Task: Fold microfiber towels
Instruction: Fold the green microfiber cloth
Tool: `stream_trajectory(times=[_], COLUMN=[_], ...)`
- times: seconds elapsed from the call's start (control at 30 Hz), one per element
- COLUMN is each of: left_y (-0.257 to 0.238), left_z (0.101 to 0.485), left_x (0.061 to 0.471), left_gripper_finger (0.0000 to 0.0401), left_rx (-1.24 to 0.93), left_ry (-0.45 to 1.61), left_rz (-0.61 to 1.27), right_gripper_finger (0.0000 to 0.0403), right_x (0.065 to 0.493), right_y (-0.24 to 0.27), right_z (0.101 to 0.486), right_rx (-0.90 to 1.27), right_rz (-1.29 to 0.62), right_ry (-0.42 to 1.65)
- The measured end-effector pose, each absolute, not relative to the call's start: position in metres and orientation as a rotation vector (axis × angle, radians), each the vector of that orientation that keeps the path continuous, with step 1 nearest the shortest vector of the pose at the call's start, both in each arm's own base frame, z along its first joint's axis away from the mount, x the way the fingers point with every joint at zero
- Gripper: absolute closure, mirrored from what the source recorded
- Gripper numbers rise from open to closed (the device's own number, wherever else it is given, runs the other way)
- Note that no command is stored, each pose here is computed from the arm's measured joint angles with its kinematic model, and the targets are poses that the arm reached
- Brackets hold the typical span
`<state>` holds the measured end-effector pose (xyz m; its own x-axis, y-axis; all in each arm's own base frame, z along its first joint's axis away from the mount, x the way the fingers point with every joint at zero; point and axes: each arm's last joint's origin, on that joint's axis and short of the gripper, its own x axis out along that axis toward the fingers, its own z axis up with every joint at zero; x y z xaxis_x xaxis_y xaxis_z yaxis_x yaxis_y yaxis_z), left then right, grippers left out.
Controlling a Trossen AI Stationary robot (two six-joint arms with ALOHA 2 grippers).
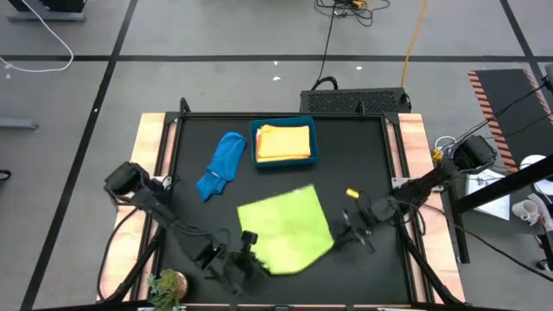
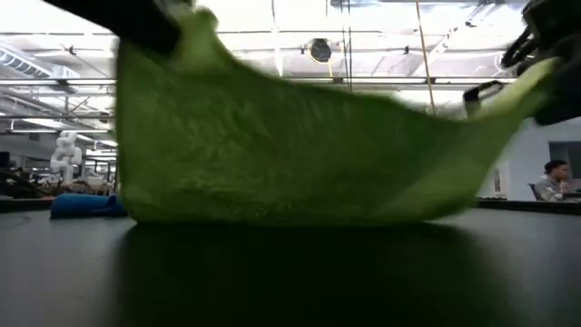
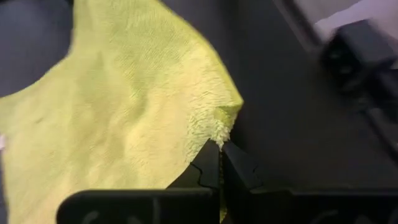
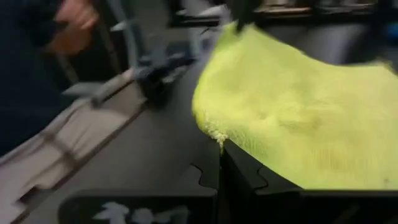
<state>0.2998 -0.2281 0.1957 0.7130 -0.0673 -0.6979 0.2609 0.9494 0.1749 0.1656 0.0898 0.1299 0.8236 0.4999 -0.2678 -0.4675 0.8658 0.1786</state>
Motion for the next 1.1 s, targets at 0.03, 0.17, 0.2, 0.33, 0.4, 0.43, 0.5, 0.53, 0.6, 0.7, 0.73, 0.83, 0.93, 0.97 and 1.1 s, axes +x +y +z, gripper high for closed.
stream_trajectory(times=[0.03,0.17,0.2,0.33,0.4,0.43,0.5,0.53,0.6,0.7,0.73,0.83,0.93,0.97,1.1], left_y=[-0.232,-0.240,-0.241,-0.235,-0.227,-0.222,-0.210,-0.204,-0.190,-0.168,-0.162,-0.146,-0.130,-0.125,-0.112], left_z=[0.197,0.199,0.197,0.191,0.188,0.186,0.181,0.179,0.175,0.164,0.160,0.149,0.140,0.137,0.132], left_x=[0.296,0.283,0.280,0.266,0.257,0.252,0.241,0.236,0.228,0.222,0.223,0.226,0.229,0.231,0.236], left_gripper_finger=[0.0399,0.0399,0.0399,0.0400,0.0400,0.0400,0.0400,0.0400,0.0400,0.0400,0.0400,0.0400,0.0400,0.0400,0.0400], left_rx=[0.275,0.308,0.309,0.290,0.266,0.255,0.237,0.227,0.206,0.172,0.158,0.125,0.094,0.082,0.063], left_ry=[0.747,0.705,0.705,0.707,0.701,0.704,0.694,0.686,0.674,0.693,0.699,0.729,0.761,0.768,0.781], left_rz=[-0.188,-0.149,-0.133,-0.069,-0.024,0.001,0.059,0.090,0.151,0.216,0.228,0.235,0.234,0.232,0.189], right_gripper_finger=[0.0403,0.0403,0.0403,0.0403,0.0403,0.0403,0.0403,0.0403,0.0403,0.0403,0.0403,0.0403,0.0403,0.0403,0.0403], right_x=[0.168,0.178,0.180,0.185,0.187,0.189,0.191,0.192,0.195,0.198,0.199,0.201,0.203,0.203,0.204], right_y=[0.097,0.117,0.119,0.116,0.110,0.106,0.097,0.092,0.081,0.066,0.062,0.050,0.040,0.037,0.033], right_z=[0.133,0.147,0.149,0.149,0.149,0.148,0.146,0.144,0.142,0.136,0.135,0.131,0.126,0.124,0.117], right_rx=[0.088,0.010,-0.007,-0.058,-0.060,-0.055,-0.045,-0.038,-0.021,0.010,0.020,0.039,0.059,0.061,0.084], right_rz=[0.542,0.569,0.559,0.465,0.397,0.357,0.261,0.213,0.136,0.053,0.030,-0.030,-0.084,-0.098,-0.102], right_ry=[0.327,0.372,0.380,0.406,0.403,0.405,0.413,0.419,0.447,0.487,0.491,0.509,0.534,0.550,0.600])
